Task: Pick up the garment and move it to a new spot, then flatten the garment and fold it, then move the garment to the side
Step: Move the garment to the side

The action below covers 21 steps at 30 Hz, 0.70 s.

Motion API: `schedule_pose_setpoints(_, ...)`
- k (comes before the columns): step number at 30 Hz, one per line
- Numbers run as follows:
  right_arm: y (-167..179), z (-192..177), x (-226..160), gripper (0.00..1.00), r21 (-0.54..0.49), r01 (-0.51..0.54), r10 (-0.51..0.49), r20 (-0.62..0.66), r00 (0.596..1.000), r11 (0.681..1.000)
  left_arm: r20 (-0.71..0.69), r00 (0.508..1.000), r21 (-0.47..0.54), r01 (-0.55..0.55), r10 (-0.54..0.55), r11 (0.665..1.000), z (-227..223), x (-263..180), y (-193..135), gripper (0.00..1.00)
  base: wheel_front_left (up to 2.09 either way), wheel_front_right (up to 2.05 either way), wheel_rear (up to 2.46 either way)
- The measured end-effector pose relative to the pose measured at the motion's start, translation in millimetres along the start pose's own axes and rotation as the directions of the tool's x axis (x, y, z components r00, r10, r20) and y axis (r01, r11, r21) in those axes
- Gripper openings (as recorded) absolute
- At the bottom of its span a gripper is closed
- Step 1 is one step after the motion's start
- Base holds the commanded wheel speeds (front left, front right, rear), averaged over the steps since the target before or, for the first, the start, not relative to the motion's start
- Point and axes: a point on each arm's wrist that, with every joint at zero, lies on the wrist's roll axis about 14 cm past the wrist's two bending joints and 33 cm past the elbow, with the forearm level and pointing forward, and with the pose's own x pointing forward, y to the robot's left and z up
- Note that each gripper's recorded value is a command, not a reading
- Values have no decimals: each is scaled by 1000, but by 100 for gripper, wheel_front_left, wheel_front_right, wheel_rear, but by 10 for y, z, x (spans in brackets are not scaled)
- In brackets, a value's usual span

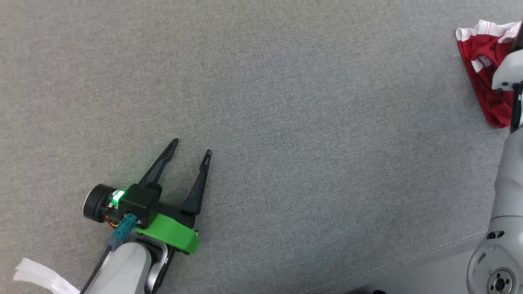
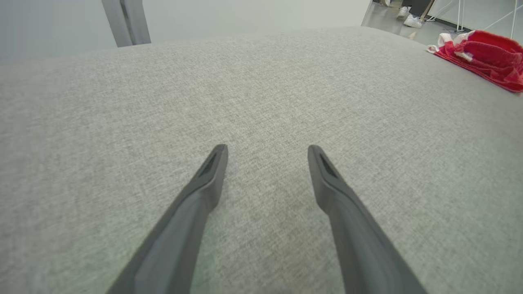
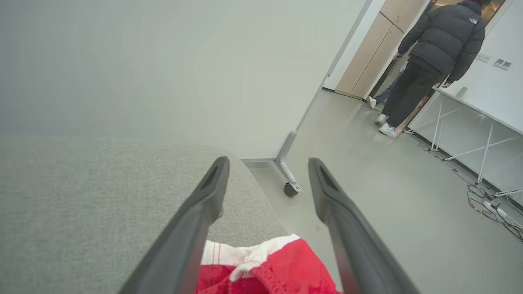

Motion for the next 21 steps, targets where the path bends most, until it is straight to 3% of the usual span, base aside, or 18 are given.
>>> schedule_pose_setpoints(3, 281, 382, -27, 100, 95, -92, 81, 113, 990, 991, 21, 998, 0, -55, 55, 998, 102, -58, 94, 100, 0, 0, 0)
schedule_pose_setpoints(10, 656, 644, -386, 100, 288, -241, 185, 208, 961, 927, 82, 978, 13, -193, 191, 981, 379, -265, 361, 100, 0, 0, 0)
schedule_pose_setpoints(21, 1169, 410, -1085, 100, 392, -395, 365, 151, 919, 831, 158, 891, 17, -434, 426, 901, 683, -917, 791, 100, 0, 0, 0)
